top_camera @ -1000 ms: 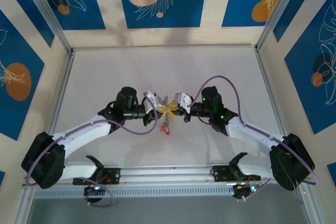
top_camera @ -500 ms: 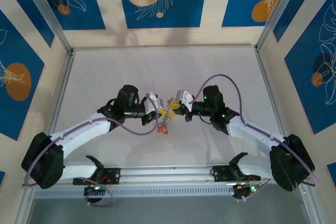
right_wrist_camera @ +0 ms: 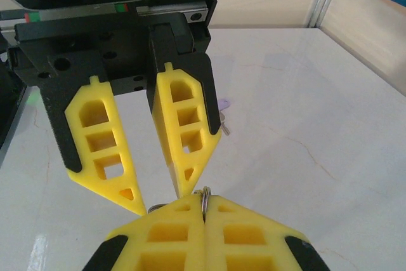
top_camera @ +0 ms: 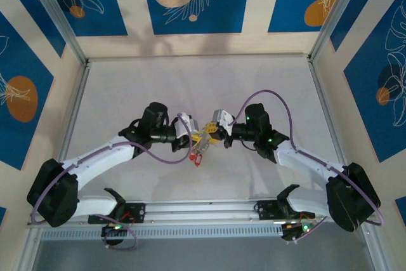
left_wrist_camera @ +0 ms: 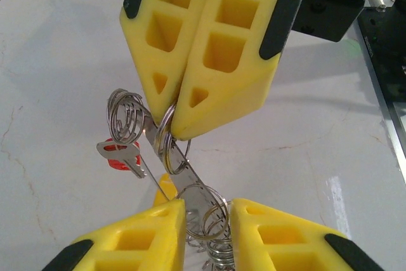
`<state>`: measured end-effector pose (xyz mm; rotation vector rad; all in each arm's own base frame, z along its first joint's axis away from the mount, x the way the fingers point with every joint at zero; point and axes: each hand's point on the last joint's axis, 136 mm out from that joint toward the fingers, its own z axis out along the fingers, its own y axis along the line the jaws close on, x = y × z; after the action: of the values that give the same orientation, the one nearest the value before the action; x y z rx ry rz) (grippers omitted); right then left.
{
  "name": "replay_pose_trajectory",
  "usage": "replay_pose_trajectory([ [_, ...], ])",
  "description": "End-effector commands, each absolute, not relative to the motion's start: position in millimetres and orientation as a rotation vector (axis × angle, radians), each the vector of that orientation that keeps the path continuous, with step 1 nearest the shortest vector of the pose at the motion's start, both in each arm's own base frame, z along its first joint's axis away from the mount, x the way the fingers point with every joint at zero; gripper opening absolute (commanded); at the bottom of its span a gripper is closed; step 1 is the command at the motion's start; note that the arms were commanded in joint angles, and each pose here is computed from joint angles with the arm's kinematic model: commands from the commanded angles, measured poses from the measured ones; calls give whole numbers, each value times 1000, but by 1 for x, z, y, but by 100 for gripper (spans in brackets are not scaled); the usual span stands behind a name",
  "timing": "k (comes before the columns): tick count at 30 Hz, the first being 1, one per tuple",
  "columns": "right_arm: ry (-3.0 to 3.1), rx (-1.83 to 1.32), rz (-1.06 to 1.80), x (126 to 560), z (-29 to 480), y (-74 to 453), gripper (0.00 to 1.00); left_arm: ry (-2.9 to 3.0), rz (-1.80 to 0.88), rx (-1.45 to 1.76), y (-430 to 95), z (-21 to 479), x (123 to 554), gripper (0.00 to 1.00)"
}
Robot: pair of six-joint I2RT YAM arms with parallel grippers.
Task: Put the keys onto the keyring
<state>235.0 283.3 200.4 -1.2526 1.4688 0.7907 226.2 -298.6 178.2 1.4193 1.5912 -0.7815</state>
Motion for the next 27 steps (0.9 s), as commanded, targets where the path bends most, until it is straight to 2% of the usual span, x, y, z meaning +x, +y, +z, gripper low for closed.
replay_pose_trajectory([
  [1, 1405, -1236, 795, 238, 222, 287, 0, 1549, -774, 1443, -301, 186, 228, 24],
  [8, 1402, -1236, 793, 239, 223, 287, 0, 1562, -743, 1495, -295, 175, 222, 34],
  [12, 1401, -1237, 798, 239, 223, 288, 0, 1551, -705, 1514, -293, 170, 222, 35],
  [24, 1395, -1235, 799, 240, 225, 289, 0, 1410, -432, 1590, -298, 169, 231, 33],
  [27, 1396, -1235, 797, 240, 225, 289, 0, 1375, -380, 1576, -299, 173, 234, 29],
])
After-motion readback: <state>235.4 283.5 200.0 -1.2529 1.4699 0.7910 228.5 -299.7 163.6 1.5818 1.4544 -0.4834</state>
